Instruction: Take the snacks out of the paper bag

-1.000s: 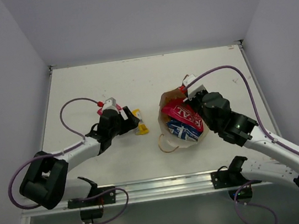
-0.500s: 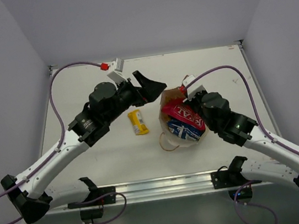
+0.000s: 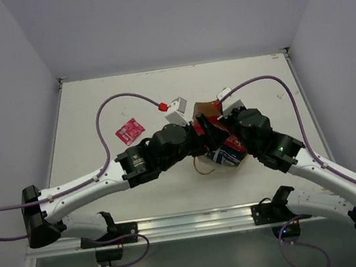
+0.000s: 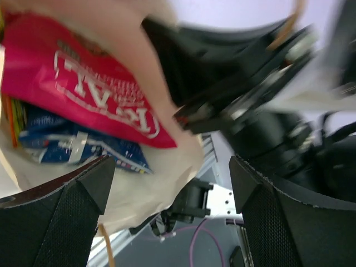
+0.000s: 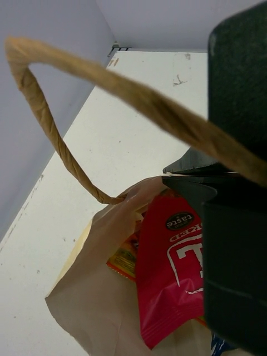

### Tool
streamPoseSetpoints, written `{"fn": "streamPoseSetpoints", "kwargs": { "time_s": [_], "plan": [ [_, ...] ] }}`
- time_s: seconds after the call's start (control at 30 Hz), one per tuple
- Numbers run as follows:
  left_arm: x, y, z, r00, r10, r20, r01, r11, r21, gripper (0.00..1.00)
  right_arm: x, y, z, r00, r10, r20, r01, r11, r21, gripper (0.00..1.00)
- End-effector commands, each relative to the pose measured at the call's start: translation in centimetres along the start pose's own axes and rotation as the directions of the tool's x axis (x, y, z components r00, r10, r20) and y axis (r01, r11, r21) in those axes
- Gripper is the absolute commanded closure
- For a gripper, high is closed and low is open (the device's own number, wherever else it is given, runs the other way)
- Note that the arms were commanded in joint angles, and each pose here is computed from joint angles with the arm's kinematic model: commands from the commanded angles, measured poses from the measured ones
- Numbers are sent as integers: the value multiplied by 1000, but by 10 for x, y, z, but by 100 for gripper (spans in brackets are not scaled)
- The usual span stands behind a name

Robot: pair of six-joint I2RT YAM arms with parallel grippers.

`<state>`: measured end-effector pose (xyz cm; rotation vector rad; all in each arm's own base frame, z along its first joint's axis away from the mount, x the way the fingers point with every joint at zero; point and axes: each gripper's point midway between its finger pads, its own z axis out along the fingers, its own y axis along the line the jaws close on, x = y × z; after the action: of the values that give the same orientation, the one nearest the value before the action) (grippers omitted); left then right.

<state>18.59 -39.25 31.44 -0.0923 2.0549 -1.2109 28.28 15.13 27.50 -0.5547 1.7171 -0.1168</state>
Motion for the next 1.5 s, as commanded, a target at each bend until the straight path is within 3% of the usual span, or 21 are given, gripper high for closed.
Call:
{"fn": "streamPoseSetpoints", "kwargs": {
  "time_s": [0.0, 0.2, 0.53, 0.83, 1.03, 1.47],
  "plan": [
    [15, 35, 7, 997, -67, 27, 70, 991, -116, 10, -27, -17, -4, 995, 77, 67, -82, 995, 64, 100],
    [24, 72, 14, 994, -88, 69, 101, 973, -209, 11, -27, -18, -8, 988, 140, 63, -145, 987, 71, 100],
    [9, 91, 49, 989, -118, 89, 135, 963, -231, 11, -45, -24, -11, 970, 200, 135, -212, 973, 86, 100],
    [-20, 107, 84, 987, -114, 117, 140, 960, -241, 11, -54, -36, -1, 948, 257, 188, -298, 923, 242, 100],
    [-25, 102, 93, 988, -104, 114, 128, 965, -229, 12, -46, -34, 13, 943, 307, 132, -333, 884, 327, 100],
    [-12, 117, 73, 989, -110, 102, 132, 960, -246, 12, -39, -9, 35, 916, 398, 54, -391, 853, 347, 100]
  ]
}}
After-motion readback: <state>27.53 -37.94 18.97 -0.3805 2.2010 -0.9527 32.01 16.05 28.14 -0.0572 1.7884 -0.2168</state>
